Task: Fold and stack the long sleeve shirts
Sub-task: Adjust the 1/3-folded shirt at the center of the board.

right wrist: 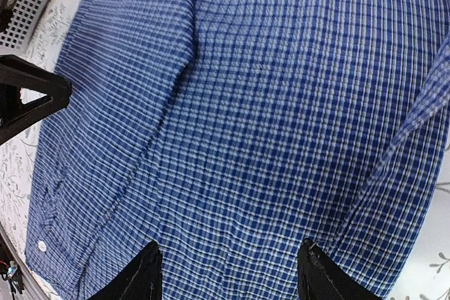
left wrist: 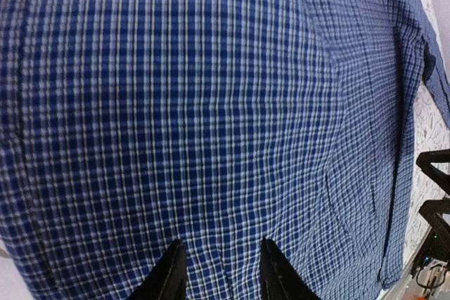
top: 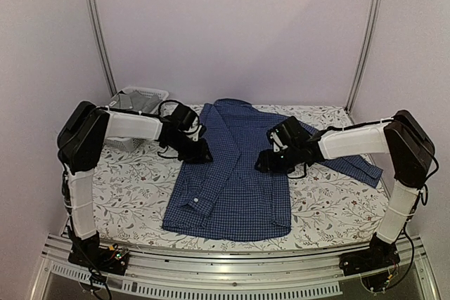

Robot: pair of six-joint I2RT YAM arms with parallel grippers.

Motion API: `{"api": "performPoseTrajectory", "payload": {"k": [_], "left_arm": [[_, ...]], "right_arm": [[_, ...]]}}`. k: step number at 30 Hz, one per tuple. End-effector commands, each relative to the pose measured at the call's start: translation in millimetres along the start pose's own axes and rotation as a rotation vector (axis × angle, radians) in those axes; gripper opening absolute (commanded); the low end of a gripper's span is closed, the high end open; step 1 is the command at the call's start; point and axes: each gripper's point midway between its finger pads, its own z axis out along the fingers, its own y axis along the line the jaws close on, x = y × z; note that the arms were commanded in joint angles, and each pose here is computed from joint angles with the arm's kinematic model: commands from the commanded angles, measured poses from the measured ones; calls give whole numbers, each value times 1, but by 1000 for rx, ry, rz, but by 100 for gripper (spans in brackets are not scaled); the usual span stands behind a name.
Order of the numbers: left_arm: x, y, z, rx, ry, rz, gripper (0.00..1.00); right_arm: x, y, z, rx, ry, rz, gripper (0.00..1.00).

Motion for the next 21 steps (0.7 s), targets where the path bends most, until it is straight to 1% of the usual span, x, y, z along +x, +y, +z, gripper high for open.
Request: {"api": "performPoseTrajectory", "payload": {"k": [1, 4, 8, 13, 15, 17, 21], "left_arm": [[21, -16, -6, 65, 2, -25, 36], [47, -10, -7, 61, 29, -43, 35], [78, 9, -9, 12, 69, -65, 35], [97, 17, -15, -3, 92, -79, 35], [102, 18, -16, -1, 98, -84, 35], [102, 17, -18, -1, 99, -77, 35], [94, 11, -23, -1, 89, -56, 35]], "right_arm": [[40, -6, 1, 28, 72, 9, 64], [66, -5, -2, 39, 109, 4, 64], [103, -1, -6, 49, 166, 4, 64], [134, 12, -14, 21, 216, 24, 64], [137, 16, -19, 13, 218, 32, 64], [128, 15, -24, 28, 190, 37, 64], [87, 4, -43, 39, 86, 76, 64]]}}
